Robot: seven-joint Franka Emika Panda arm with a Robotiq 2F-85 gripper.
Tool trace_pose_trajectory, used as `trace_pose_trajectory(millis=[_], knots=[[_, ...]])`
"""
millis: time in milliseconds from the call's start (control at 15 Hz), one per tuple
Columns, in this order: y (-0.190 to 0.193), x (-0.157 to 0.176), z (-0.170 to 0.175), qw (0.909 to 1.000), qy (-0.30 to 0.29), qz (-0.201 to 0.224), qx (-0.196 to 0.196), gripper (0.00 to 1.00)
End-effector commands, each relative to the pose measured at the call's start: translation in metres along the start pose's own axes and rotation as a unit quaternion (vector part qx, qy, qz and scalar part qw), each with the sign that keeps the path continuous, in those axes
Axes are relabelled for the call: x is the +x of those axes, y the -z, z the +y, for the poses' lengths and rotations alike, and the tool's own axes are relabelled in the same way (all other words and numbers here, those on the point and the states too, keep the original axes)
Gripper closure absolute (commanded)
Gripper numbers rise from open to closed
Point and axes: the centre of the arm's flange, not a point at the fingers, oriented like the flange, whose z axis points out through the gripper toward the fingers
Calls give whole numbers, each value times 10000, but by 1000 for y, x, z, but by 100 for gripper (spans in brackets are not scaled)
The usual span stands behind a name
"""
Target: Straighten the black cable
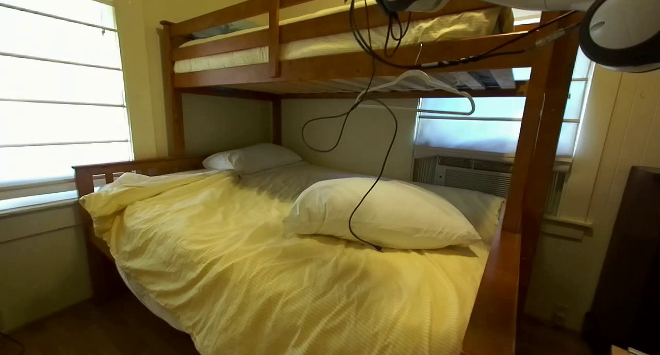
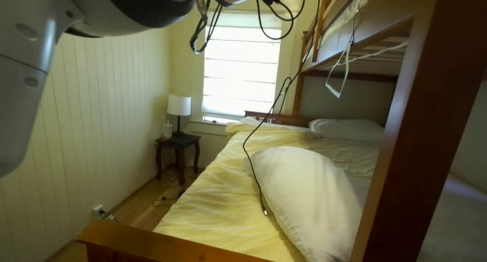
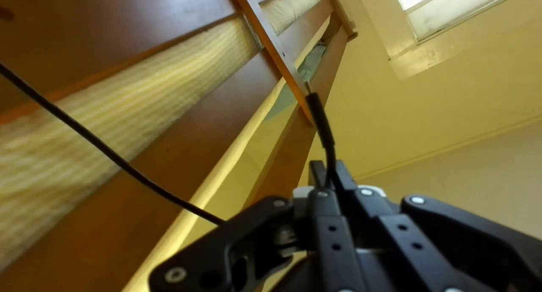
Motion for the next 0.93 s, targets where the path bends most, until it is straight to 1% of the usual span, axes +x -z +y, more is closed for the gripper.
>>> trace_pose_trajectory(millis=[0,67,200,333,467,533,667,867], knots=[[-21,-45,9,9955,-367,-873,54,99],[-22,-65,13,9926,-429,-1138,27,99],[-25,-106,22,9839,-608,-1676,-94,99],[-30,-144,36,9722,-807,-2176,-295,99],[-33,-183,57,9581,-1028,-2626,-514,99],[-32,-203,71,9513,-1071,-2810,-685,99],[-31,-234,95,9400,-1102,-3066,-1016,99],[-21,-272,134,9168,-1186,-3498,-1516,99]])
